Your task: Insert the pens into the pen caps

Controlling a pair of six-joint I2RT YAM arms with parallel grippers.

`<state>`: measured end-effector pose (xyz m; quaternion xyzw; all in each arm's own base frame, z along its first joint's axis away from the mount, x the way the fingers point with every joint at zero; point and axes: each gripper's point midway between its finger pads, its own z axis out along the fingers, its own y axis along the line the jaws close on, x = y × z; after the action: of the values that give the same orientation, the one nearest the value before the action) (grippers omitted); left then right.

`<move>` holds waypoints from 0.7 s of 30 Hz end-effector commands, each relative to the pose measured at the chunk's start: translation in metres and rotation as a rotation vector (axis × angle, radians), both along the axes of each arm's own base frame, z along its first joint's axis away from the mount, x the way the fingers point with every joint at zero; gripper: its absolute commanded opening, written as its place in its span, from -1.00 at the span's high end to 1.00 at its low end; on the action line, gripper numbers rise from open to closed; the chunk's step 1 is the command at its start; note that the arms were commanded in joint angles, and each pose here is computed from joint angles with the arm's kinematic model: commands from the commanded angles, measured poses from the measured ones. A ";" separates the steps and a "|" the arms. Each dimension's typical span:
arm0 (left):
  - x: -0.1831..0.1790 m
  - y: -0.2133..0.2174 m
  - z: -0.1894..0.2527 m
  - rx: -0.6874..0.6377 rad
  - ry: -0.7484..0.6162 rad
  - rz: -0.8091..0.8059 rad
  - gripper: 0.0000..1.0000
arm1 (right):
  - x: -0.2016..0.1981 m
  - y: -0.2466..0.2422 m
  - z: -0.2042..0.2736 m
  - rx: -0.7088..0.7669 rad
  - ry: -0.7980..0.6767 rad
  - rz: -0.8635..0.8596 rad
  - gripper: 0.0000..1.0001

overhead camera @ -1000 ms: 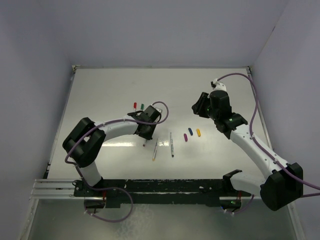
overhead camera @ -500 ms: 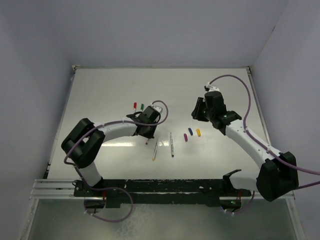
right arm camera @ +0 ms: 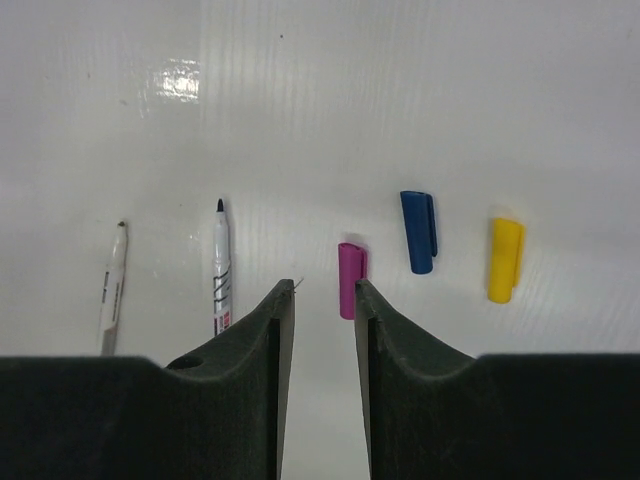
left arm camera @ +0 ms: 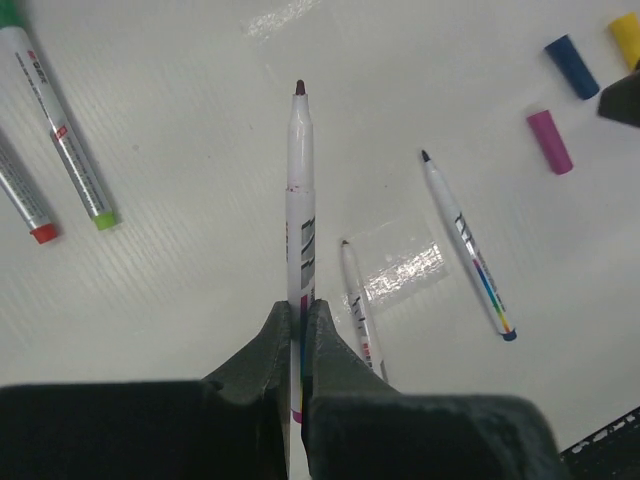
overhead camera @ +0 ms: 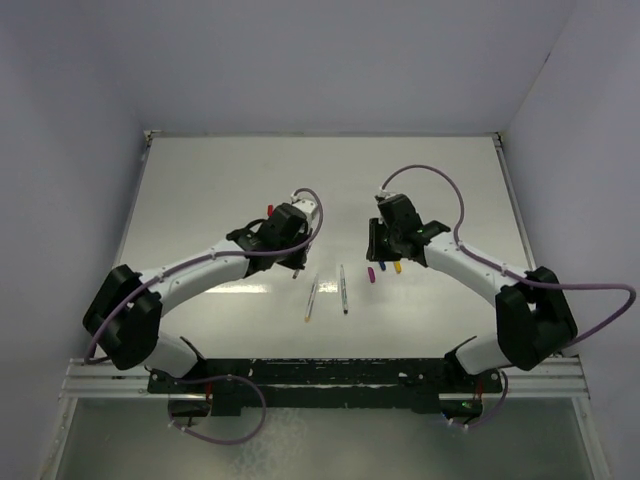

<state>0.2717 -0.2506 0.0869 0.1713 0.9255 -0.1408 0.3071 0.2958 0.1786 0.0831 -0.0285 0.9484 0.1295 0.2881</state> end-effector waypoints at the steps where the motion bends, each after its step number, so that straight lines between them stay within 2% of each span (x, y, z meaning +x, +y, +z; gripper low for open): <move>1: 0.006 -0.014 0.033 -0.094 -0.093 -0.056 1.00 | -0.009 0.001 -0.011 -0.049 0.039 0.028 0.33; 13: -0.001 -0.025 0.061 -0.301 -0.138 -0.102 1.00 | -0.020 -0.005 -0.039 -0.130 0.134 0.035 0.30; 16: -0.001 -0.022 0.060 -0.324 -0.128 -0.095 1.00 | -0.019 -0.005 -0.043 -0.139 0.136 0.034 0.19; 21: -0.002 -0.019 0.057 -0.330 -0.109 -0.086 1.00 | -0.016 -0.004 -0.044 -0.144 0.132 0.038 0.19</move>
<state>0.2666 -0.2631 0.1265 0.1717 0.8811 -0.2604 0.3555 0.2721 0.1725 0.0333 -0.0503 0.9743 0.0747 0.2063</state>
